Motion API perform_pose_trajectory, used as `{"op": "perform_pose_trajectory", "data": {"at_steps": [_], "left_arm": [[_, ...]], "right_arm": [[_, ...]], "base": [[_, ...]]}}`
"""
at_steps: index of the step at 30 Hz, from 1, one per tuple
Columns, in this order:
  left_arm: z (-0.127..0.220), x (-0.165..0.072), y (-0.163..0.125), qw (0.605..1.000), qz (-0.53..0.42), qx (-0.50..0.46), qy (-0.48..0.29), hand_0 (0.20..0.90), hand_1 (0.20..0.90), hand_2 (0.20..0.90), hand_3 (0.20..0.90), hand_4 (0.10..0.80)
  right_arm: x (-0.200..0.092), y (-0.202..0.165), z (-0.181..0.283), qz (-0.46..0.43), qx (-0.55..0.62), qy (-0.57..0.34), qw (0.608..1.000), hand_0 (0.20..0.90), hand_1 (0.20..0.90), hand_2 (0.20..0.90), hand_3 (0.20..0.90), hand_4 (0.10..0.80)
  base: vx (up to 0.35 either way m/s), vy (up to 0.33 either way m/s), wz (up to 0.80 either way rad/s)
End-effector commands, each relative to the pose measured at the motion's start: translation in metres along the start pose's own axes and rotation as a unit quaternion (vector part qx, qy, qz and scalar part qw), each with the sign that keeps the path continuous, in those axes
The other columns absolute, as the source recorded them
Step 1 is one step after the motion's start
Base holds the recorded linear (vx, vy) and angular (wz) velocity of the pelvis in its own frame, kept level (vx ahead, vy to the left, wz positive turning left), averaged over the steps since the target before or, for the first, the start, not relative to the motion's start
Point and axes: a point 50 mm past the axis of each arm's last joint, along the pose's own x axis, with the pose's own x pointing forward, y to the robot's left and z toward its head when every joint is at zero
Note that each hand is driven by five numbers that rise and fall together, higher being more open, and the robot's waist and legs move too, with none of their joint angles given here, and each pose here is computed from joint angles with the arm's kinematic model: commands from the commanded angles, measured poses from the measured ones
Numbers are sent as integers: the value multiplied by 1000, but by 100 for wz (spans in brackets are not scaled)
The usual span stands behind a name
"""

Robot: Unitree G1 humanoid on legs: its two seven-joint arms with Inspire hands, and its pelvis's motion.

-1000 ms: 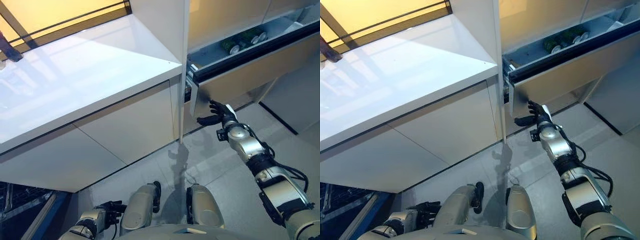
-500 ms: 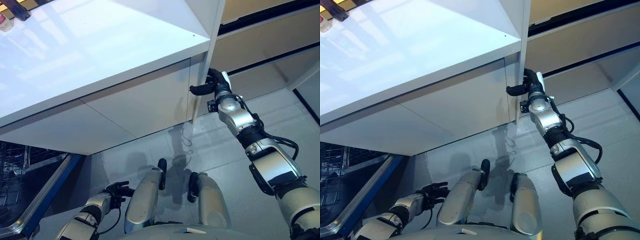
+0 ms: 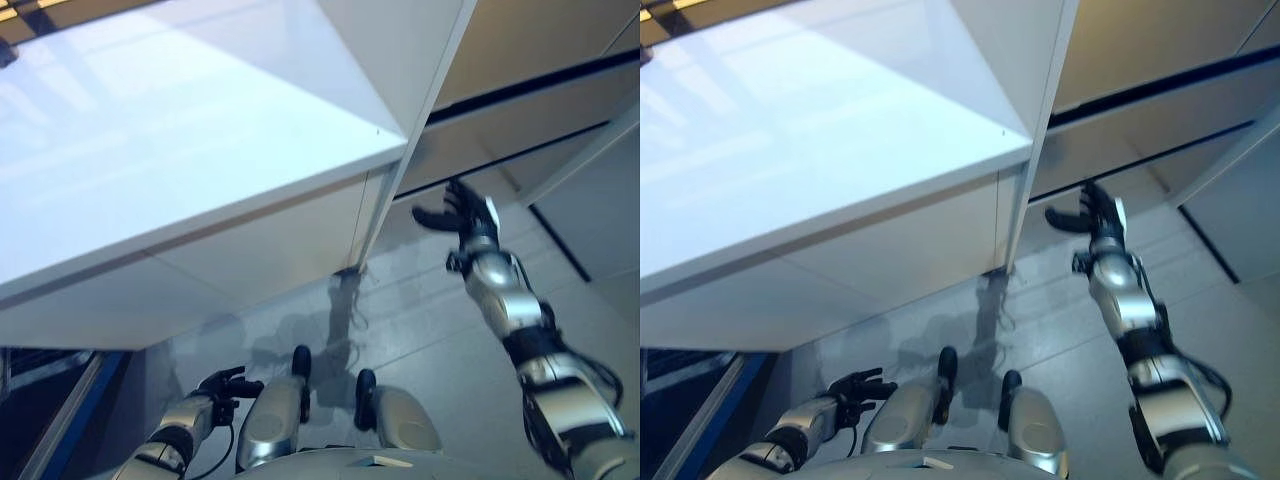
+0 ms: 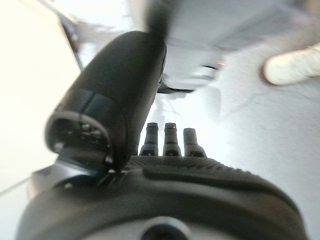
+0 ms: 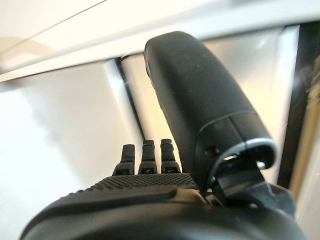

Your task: Put drinks into fridge and close the fridge

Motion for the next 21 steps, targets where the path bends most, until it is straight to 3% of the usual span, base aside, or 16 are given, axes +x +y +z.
{"op": "perform_pose_trajectory", "data": {"at_steps": [1, 5, 8, 13, 17, 21], "left_arm": [[-27, -4, 1, 999, -13, -39, 12, 900, 900, 900, 900, 800], [-43, -6, 9, 997, -13, -66, 28, 900, 900, 900, 900, 800], [-54, -6, 12, 996, -9, -78, 31, 900, 900, 900, 900, 800], [-73, -9, 9, 997, -14, -64, 34, 900, 900, 900, 900, 800], [-74, -9, 7, 999, -4, -45, 19, 900, 900, 900, 900, 800], [-76, -9, 1, 999, -16, -37, 27, 900, 900, 900, 900, 800]], "right_arm": [[-30, -27, -59, -4, -38, 58, 998, 900, 900, 900, 900, 800], [-65, -42, -131, -16, -58, 202, 978, 900, 900, 900, 900, 800], [-117, -45, -199, 16, -78, 354, 932, 900, 900, 900, 900, 800], [-181, -41, -247, 41, -45, 500, 864, 900, 900, 900, 900, 800], [-198, -39, -256, 62, -46, 545, 835, 900, 900, 900, 900, 800], [-197, -36, -256, 77, -67, 551, 828, 900, 900, 900, 900, 800]], "base": [[-63, 59, -13], [-65, 37, -20], [-58, 18, -17], [-8, 15, -3], [-6, 21, -2], [4, 14, -3]]}}
